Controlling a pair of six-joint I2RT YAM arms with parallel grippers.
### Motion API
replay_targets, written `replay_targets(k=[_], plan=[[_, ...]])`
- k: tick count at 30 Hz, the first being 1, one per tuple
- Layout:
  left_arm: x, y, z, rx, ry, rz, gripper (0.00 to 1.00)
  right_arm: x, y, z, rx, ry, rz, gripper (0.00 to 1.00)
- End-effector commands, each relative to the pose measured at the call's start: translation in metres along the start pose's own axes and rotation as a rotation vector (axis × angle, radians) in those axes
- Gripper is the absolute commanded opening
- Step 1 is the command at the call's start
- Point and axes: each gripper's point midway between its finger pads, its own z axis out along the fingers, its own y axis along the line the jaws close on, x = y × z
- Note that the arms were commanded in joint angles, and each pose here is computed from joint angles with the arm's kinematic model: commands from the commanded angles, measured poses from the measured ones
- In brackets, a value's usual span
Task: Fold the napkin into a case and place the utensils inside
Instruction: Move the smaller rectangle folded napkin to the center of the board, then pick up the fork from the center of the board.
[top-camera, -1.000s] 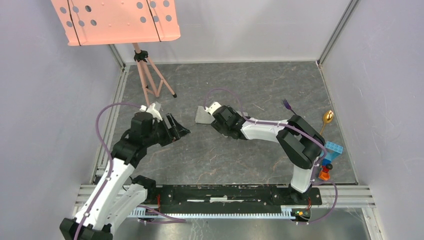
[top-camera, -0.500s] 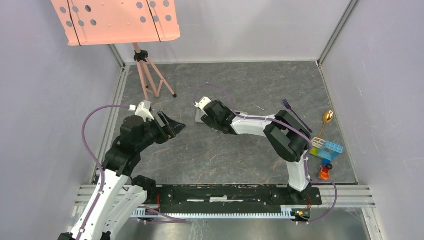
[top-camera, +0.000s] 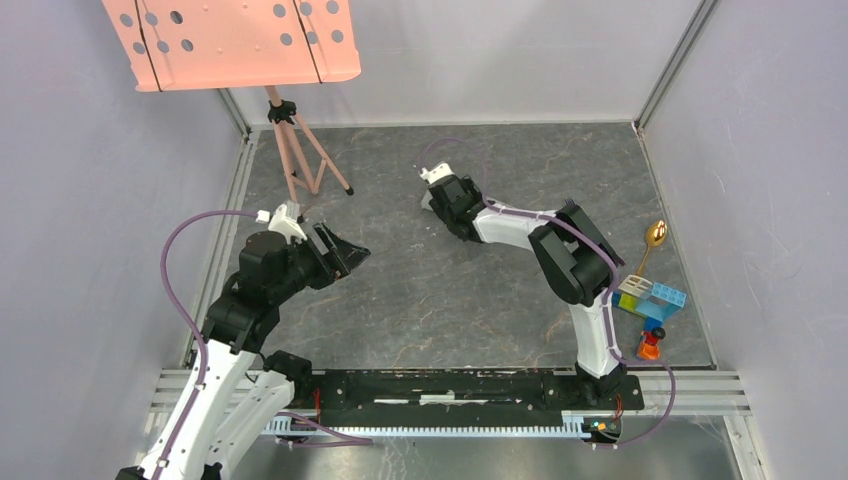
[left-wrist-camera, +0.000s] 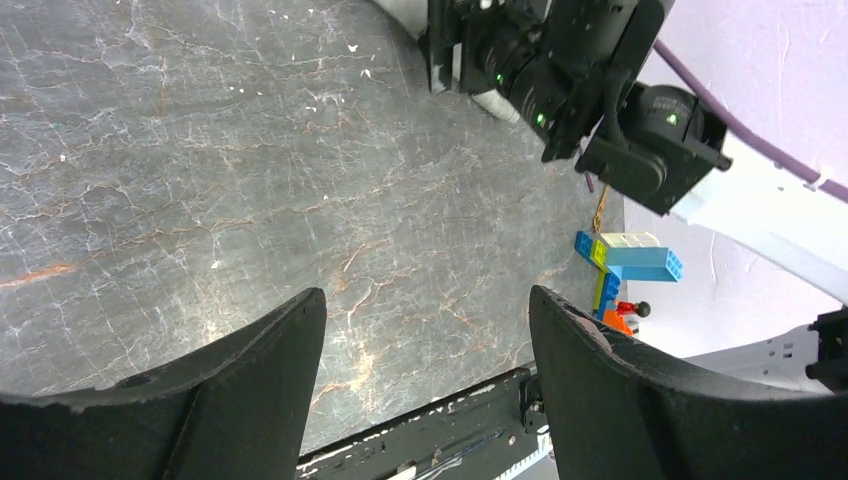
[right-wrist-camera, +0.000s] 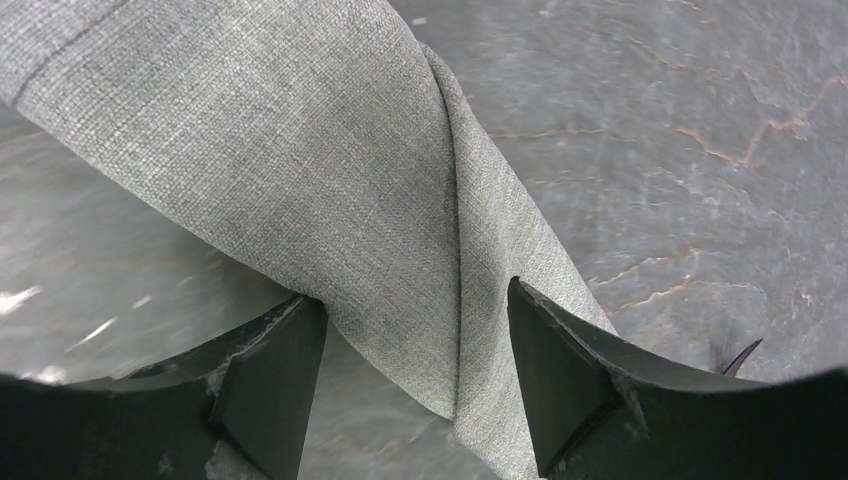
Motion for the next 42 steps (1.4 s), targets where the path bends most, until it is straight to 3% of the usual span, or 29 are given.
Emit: replay_targets(k=[1, 10, 21, 24, 29, 32, 36, 42], plan=[[-0.012, -0.013, -0.005, 0.028, -0.029, 0.006, 0.80, 0.004, -0.035, 0.023, 0.066, 0.036, 0.052, 0.72], [-0.012, -0.015, -0.003, 0.035, -0.022, 0.017, 0.80, 0.023, -0.095, 0.057, 0.116, 0.089, 0.066, 0.72], [-0.013, -0.020, -0.001, 0.053, -0.008, 0.038, 0.80, 0.015, -0.121, 0.050, 0.043, 0.002, -0.080, 0.74], [-0.013, -0.024, -0.002, 0.075, 0.000, 0.042, 0.81, -0.018, -0.119, 0.023, -0.022, -0.102, -0.054, 0.77], [-0.014, -0.054, -0.011, 0.213, 0.025, 0.117, 0.89, -0.067, -0.129, -0.061, -0.095, -0.226, -0.019, 0.82], [-0.015, -0.073, -0.016, 0.299, 0.065, 0.190, 0.91, -0.050, -0.147, -0.089, -0.087, -0.208, -0.071, 0.85], [-0.018, -0.092, -0.016, 0.367, 0.123, 0.258, 0.92, 0.002, -0.176, -0.094, -0.057, -0.125, -0.256, 0.85], [-0.022, -0.095, -0.012, 0.376, 0.163, 0.379, 0.92, 0.063, -0.231, -0.072, -0.124, 0.043, -0.075, 0.76]])
